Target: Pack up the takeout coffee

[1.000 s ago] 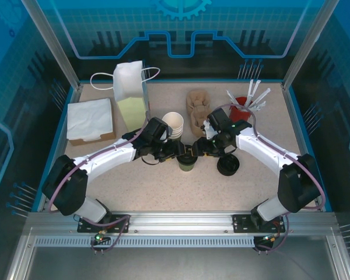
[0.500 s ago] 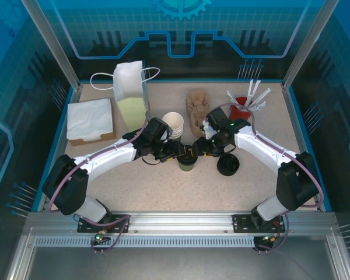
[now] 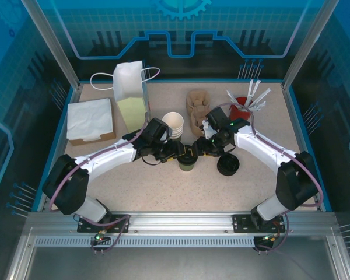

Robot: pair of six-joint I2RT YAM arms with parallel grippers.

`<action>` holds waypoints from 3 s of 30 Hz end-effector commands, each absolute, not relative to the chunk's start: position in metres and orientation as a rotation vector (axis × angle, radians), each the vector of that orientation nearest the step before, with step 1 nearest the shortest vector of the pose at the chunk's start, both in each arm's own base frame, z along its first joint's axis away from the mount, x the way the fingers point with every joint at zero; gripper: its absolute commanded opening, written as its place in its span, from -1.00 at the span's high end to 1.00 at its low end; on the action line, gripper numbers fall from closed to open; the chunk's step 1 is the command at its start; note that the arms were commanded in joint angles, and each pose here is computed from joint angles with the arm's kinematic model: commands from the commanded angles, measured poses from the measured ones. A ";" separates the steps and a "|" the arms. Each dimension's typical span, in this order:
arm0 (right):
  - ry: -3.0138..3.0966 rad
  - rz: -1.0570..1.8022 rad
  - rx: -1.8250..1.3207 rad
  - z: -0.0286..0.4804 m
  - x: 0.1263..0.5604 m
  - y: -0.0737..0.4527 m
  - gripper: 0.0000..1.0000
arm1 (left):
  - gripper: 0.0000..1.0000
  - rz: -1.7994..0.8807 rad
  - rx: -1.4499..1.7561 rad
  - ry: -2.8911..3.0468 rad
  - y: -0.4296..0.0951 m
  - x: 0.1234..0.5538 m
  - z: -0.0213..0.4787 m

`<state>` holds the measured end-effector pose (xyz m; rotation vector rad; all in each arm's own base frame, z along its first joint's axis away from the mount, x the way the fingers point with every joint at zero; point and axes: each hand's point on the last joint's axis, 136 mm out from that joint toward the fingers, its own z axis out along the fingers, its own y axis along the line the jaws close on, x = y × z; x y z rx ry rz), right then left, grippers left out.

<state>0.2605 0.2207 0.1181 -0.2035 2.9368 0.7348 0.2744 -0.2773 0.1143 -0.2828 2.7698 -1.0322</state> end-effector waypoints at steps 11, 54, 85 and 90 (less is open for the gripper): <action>2.834 0.809 -0.269 0.138 0.261 0.231 -0.18 | -0.49 -0.891 -0.302 2.857 -0.258 0.263 0.113; 2.986 0.752 -0.213 0.107 0.255 0.220 0.06 | -0.09 -1.041 -0.336 2.917 -0.254 0.245 0.094; 2.799 0.702 -0.315 0.155 0.269 0.222 -0.44 | -0.65 -1.044 -0.325 2.804 -0.257 0.268 0.135; 2.799 0.627 -0.354 0.159 0.264 0.217 -0.69 | -0.72 -0.999 -0.298 2.741 -0.244 0.273 0.158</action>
